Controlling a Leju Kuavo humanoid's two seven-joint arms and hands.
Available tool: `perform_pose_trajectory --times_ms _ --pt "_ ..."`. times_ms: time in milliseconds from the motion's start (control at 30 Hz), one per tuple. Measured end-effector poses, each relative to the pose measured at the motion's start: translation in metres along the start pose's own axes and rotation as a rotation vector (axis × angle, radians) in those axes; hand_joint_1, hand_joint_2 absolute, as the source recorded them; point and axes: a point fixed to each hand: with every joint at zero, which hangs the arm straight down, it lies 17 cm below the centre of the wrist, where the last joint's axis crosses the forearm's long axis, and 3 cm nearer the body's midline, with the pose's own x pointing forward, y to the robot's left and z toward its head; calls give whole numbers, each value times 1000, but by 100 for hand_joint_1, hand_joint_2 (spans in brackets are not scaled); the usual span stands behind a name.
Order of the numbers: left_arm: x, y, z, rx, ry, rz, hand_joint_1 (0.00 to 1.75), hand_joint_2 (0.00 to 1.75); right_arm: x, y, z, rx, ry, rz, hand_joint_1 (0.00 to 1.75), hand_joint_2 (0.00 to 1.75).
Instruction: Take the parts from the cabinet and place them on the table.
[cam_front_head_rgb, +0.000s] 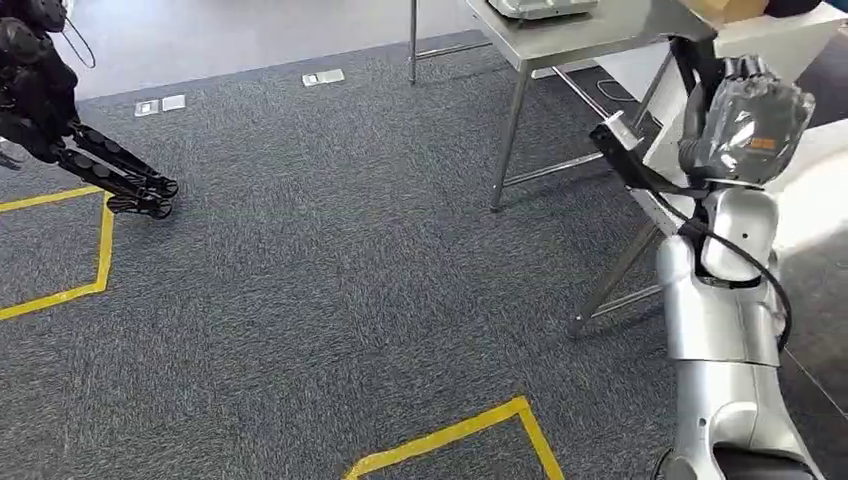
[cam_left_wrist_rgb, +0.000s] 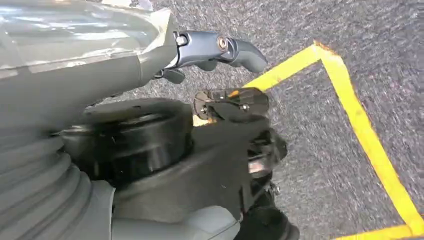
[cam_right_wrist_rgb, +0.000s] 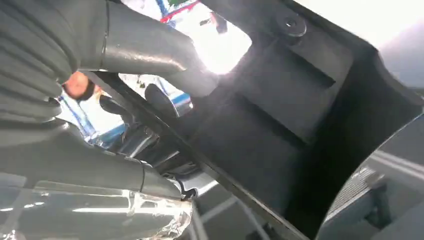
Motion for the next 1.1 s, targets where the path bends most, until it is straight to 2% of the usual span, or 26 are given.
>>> perform_pose_trajectory --times_ms 267,1100 --pt "-1 1 0 13 7 25 0 175 -13 -15 -40 -38 1 32 175 175" --pt "0 3 0 28 1 58 0 175 -12 -9 -55 -23 -28 51 175 175"
